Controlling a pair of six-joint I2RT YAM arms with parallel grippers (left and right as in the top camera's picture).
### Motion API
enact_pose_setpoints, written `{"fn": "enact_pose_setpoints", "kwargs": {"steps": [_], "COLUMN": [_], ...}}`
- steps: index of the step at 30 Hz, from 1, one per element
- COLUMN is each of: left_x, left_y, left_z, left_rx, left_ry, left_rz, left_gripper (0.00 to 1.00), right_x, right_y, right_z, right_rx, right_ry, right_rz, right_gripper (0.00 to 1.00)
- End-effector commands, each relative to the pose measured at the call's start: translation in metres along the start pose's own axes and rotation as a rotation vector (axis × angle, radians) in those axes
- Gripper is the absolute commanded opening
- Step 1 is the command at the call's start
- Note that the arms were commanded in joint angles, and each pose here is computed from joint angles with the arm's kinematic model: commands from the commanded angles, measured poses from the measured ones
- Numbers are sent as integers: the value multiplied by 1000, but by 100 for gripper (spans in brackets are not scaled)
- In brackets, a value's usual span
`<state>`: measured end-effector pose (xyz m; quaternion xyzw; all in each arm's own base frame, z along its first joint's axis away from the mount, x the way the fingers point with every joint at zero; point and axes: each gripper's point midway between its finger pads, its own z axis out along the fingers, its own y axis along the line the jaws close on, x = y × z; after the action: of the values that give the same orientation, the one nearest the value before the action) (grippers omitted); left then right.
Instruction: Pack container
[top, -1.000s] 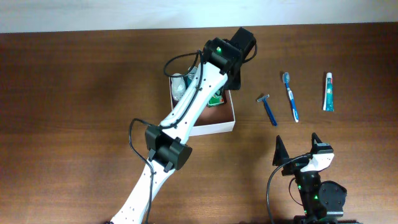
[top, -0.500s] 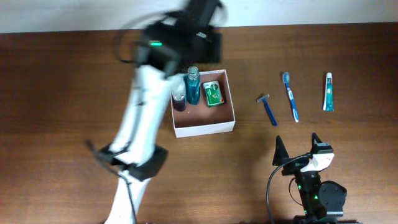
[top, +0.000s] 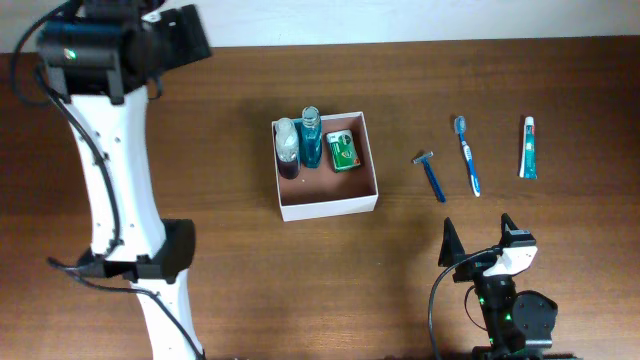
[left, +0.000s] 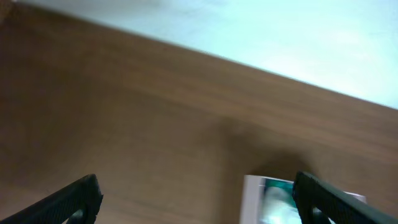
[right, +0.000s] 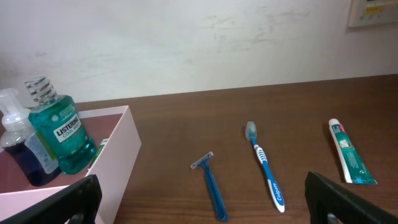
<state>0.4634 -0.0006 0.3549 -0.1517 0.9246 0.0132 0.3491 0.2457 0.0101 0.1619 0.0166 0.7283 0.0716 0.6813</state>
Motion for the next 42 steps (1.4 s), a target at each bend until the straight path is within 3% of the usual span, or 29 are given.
{"fn": "enact_pose_setpoints", "kwargs": {"steps": [1,8,13,18,23,28,31,42], "left_x": [7,38,63,76,75,75,75,75], "left_y": [30,79,86,88,88,88,88,88], "left_z": [19,61,81,89,89,89,89,89], "left_rx": [-64,-171,-195,-207,-207,-207,-207,-207], "left_ry": [73,259,372,422,422,421,422,422], "left_rz": [-4,-56,-54,-47,-47,-47,-47,-47], "left_gripper": [99,99,99,99,99,99,99,99], "right_x": [2,3,10,17,-17,-98,-134,-238], "right_y": [0,6,39,77,98,91,82,-17], "right_z": [0,0,-3,-16,-29,-39,-41,-28], "right_rx": [-5,-39,-235,-467,-596,-489,-391,287], "right_ry": [1,5,58,119,29,-143,-147,310], "right_rz": [-7,-6,135,147,95,29,-26,-170], "right_gripper": [99,99,99,99,98,98,99,99]}}
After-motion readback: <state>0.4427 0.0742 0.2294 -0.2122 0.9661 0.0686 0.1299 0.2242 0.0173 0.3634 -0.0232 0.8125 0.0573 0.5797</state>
